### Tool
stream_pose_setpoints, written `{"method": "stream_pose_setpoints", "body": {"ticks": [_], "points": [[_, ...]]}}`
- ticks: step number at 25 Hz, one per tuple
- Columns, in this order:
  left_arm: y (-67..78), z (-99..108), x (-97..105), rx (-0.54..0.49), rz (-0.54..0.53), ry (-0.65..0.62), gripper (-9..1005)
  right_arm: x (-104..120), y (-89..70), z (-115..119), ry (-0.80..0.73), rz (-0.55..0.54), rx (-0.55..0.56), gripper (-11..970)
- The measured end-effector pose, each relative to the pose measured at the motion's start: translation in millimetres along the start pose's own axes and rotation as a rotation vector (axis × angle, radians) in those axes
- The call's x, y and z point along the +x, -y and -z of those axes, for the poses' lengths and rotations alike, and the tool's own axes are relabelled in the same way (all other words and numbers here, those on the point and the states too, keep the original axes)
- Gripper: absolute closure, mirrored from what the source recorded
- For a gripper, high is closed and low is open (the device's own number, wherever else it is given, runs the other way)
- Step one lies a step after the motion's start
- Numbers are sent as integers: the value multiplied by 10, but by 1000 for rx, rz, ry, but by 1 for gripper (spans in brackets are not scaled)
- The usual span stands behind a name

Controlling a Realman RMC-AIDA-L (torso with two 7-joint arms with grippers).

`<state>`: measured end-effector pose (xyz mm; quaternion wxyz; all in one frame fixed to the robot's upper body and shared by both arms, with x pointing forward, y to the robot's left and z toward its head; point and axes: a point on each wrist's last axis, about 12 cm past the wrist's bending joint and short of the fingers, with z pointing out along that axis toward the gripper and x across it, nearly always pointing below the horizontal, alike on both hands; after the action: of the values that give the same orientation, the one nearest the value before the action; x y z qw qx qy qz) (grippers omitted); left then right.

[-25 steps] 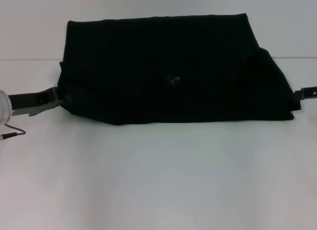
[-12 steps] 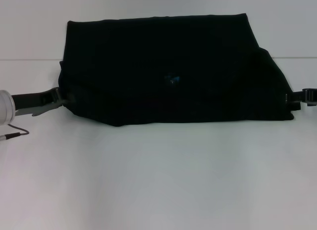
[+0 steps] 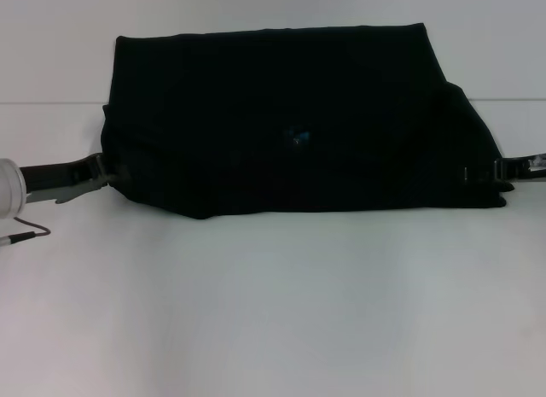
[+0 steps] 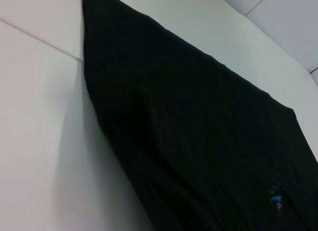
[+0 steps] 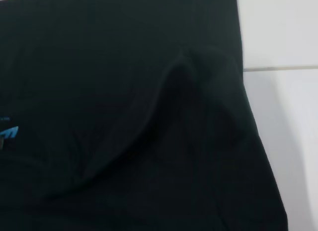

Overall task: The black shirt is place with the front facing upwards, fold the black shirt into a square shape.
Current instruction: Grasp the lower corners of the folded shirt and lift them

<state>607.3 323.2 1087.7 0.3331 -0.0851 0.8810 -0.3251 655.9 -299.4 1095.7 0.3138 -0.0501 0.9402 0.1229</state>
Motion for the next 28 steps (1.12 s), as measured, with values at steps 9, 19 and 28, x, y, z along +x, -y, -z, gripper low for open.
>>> {"method": "stream_pose_setpoints", "body": {"ticks": [9,19,28], "points": [[-24,21,0,-2,10,9,946,-4,-2,-5,-2,-4,14,106],[-31,23,-9,-8,11,16,945,3,24,-14,2,-8,36,118],[-33,23,-13,-10,7,18,945,31,-68,-77,-9,2,18,128]]}}
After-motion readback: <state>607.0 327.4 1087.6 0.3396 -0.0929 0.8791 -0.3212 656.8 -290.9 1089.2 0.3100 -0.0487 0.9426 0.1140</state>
